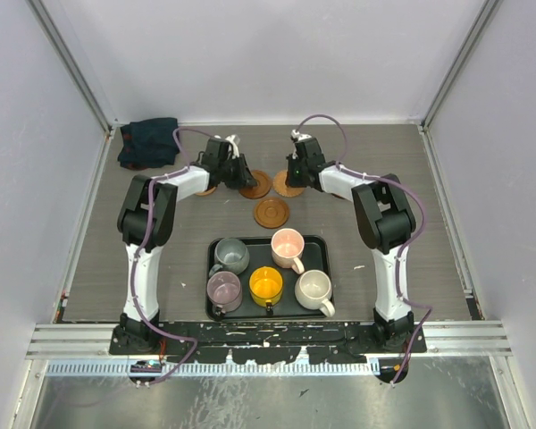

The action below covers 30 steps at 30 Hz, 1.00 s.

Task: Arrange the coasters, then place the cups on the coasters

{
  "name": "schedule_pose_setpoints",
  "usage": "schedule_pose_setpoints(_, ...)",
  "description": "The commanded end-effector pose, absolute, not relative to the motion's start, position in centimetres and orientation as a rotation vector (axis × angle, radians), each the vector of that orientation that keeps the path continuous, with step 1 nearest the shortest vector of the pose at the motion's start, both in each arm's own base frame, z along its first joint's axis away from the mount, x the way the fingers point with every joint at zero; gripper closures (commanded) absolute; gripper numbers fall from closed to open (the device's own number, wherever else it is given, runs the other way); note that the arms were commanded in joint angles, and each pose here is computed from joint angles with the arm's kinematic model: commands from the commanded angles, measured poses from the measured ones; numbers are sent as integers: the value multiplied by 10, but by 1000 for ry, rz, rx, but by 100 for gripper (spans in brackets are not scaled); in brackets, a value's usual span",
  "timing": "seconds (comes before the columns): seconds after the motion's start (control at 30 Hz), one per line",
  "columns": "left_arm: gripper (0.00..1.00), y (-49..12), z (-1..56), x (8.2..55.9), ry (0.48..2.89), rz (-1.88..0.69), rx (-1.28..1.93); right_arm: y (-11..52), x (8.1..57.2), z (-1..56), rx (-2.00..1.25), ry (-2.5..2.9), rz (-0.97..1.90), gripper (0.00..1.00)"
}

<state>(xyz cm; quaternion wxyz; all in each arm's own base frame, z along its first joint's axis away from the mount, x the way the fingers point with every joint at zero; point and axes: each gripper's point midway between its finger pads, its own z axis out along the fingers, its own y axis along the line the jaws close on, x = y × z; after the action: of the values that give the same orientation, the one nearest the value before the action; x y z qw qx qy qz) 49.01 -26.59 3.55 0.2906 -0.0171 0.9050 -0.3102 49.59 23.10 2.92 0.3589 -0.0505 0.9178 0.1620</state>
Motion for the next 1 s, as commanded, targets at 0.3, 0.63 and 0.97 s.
schedule_pose_setpoints(0.3, 78, -199, 20, 480, 2471, -680, -206, 156, 478, 13, 66, 2458, 204, 99)
schedule_pose_setpoints(0.63, 78, -202, 30, 479, 2447, -720, -186, 155, 486, 27, 83, 2428, 260, 99)
schedule_pose_setpoints(0.97, 76, -223, 109, 506, 2252, -866, -112, 192, 506, 100, -120, 2264, 410, 98)
